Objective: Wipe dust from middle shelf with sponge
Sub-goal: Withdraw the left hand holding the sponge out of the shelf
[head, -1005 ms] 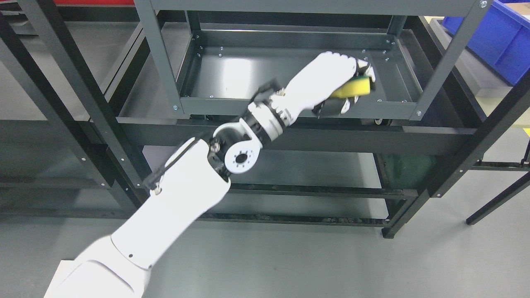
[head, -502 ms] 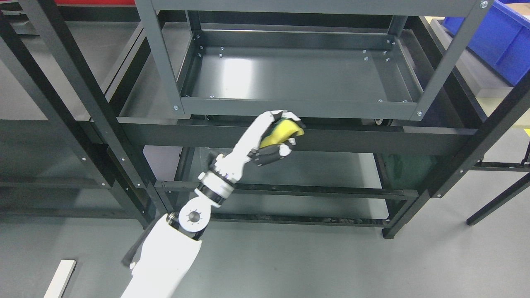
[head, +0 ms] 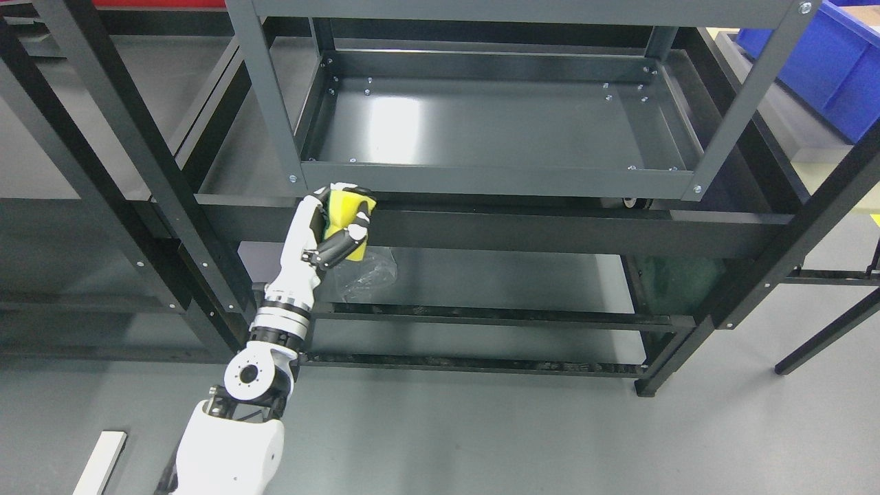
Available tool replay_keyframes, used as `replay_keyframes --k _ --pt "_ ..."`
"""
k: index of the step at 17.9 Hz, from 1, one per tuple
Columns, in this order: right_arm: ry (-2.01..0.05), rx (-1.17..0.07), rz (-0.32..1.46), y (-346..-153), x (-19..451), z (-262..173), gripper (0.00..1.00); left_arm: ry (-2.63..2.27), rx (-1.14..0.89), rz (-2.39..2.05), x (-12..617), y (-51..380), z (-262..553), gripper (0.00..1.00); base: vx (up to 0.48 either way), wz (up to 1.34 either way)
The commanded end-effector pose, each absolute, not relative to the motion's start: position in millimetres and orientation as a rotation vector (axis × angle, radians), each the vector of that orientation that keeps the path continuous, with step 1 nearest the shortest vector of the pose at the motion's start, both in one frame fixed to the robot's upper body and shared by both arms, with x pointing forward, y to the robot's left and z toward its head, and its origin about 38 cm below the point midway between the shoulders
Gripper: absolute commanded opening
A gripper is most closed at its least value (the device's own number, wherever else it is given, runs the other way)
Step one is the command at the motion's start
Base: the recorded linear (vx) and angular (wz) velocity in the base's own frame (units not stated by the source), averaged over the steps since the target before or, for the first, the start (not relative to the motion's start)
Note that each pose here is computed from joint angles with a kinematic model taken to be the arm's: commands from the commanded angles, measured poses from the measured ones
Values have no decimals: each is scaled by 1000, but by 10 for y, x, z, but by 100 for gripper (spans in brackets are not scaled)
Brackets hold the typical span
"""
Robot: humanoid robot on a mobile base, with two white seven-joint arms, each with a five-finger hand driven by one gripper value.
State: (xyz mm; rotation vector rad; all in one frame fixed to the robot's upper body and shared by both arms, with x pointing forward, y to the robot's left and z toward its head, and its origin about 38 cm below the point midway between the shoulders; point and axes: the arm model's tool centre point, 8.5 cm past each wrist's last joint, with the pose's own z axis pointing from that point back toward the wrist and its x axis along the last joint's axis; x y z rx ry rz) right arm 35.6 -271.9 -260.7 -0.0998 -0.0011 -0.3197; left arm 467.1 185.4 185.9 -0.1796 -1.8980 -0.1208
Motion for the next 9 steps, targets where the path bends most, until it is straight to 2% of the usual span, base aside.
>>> replay_keyframes --k 1,9 --pt "-21 -118 -321 -2844 414 -2595 100 -2030 -154 -11 4500 2236 2321 0 0 0" --pt "-21 -118 -321 -2844 414 -2595 100 -2052 -151 -6 4459 2260 2288 1 0 0"
